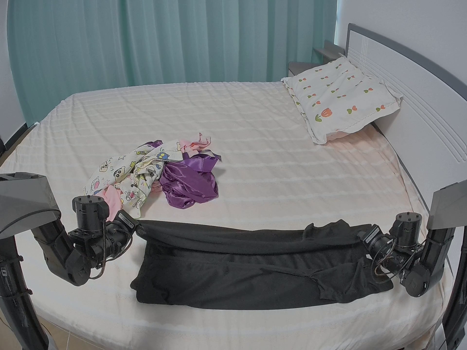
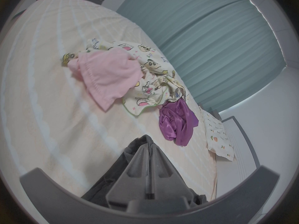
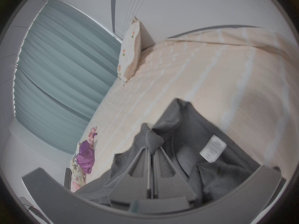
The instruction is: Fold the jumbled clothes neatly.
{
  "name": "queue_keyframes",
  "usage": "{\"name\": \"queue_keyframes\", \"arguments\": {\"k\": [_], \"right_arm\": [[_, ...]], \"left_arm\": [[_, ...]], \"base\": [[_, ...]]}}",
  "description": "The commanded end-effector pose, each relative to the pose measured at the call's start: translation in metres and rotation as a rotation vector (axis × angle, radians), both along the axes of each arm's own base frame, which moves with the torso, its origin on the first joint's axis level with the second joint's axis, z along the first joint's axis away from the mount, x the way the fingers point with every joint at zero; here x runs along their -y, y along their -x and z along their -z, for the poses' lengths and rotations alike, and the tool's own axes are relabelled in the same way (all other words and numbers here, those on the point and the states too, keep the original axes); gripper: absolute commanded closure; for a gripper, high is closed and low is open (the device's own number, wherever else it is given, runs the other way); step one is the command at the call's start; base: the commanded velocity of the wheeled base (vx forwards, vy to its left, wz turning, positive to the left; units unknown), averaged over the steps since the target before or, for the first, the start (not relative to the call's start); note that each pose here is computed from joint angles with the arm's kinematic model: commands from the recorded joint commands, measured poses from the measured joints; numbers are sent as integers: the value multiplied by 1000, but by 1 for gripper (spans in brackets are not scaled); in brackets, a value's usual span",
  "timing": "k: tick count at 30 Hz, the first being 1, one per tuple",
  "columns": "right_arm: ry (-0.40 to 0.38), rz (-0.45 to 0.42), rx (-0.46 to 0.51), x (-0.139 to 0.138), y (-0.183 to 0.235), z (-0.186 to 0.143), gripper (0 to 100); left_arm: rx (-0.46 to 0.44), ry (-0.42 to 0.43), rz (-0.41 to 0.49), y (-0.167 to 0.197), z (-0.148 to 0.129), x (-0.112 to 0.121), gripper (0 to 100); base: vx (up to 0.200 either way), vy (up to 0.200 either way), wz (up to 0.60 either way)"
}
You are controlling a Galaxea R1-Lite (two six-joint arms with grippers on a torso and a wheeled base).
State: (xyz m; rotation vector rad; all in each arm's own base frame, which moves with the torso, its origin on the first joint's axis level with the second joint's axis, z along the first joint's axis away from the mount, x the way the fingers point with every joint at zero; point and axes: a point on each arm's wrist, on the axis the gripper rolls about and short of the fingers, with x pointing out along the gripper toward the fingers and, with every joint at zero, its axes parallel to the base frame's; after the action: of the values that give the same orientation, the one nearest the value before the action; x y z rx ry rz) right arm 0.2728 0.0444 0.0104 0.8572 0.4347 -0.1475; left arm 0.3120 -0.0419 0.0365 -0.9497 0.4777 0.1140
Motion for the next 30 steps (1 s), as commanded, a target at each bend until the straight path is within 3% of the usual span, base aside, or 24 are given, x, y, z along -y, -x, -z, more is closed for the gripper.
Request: {"name": "queue_keyframes", "arguments": {"k": [1, 8, 11, 13, 15, 19, 30], "right_arm": [[14, 17, 132, 5, -28, -19, 100], [-3, 92, 316, 24, -49, -55, 100], [3, 91, 271, 24, -45, -45, 100], [13, 79, 189, 23, -36, -26, 100], [13, 77, 180, 23, -35, -24, 100], [39, 50, 51, 19, -12, 6, 100], [59, 5, -63, 9, 17, 16, 100]], "left_arm": [[99, -39, 17, -16, -19, 2, 100], [218, -44, -54, -39, -42, 3, 100], [204, -44, -51, -38, -38, 3, 100], [170, -52, -51, -38, -27, 3, 100], [164, -54, -50, -38, -25, 3, 100], [76, -65, -45, -26, -4, 1, 100], [17, -81, -29, -1, 19, -1, 100]], "base": [[0, 0, 0], [0, 0, 0], [0, 0, 0], [0, 0, 0], [0, 0, 0], [0, 0, 0], [0, 0, 0]]}}
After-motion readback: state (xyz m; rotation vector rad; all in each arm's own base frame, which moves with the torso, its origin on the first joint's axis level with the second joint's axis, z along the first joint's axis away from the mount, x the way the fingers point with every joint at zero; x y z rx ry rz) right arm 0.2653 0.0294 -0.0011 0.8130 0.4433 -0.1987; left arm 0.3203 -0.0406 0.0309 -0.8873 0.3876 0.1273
